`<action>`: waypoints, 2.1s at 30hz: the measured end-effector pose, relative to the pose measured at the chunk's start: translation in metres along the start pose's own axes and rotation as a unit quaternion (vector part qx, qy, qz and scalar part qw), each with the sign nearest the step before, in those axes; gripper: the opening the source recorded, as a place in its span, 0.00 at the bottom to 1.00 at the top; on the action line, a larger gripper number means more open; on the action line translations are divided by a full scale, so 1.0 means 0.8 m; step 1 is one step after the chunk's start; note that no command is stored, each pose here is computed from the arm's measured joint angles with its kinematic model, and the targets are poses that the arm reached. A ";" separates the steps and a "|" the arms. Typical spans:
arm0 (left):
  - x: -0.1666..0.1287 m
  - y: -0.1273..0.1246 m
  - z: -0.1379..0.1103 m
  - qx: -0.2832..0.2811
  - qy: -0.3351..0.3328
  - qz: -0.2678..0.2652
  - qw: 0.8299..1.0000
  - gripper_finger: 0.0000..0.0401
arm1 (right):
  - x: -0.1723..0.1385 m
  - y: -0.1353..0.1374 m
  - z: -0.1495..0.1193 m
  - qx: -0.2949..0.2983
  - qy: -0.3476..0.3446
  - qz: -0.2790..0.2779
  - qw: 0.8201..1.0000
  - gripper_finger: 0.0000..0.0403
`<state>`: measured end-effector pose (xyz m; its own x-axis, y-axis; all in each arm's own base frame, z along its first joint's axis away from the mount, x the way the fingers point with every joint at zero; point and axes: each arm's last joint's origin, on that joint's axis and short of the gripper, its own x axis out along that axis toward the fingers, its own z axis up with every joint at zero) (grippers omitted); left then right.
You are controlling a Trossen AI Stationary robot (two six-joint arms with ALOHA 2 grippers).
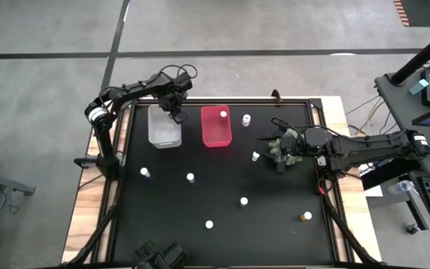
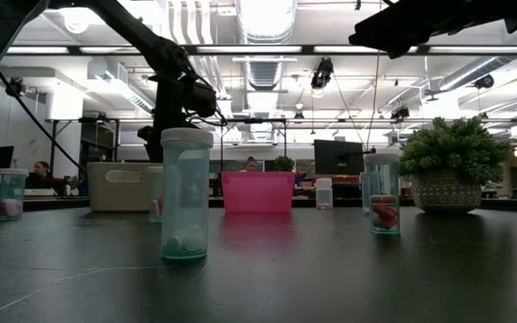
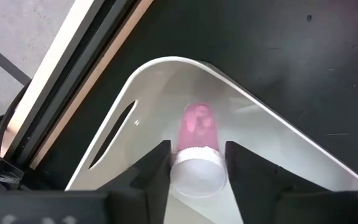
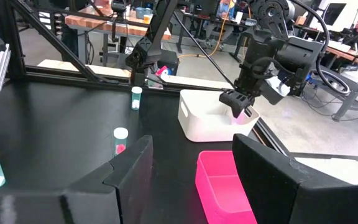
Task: Pick and place medicine bottles into bin by pill shape (circle, oval)
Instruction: Put the pink tablet bottle into the white bin, then put the blue capsule bottle into the pink bin
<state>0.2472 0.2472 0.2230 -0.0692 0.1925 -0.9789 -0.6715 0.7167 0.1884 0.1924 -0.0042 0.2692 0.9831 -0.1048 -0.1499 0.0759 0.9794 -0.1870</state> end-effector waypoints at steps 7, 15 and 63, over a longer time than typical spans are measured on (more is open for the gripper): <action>0.000 0.000 0.000 0.000 -0.001 0.002 1.000 0.48 | 0.000 0.000 0.000 0.000 0.000 0.000 1.000 0.53; -0.047 0.002 -0.006 -0.002 -0.057 0.008 0.998 0.51 | 0.000 0.000 0.000 0.000 0.001 -0.004 1.000 0.53; -0.105 -0.243 -0.184 0.179 -0.559 -0.404 0.702 0.50 | 0.000 -0.001 -0.001 0.045 0.003 -0.006 0.999 0.53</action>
<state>0.2754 -0.0070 0.2567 0.9837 -0.1118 -0.1409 0.0842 0.9785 -0.1884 0.1923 -0.0048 0.2688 0.9811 -0.1165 -0.1547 0.1018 0.9898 -0.1000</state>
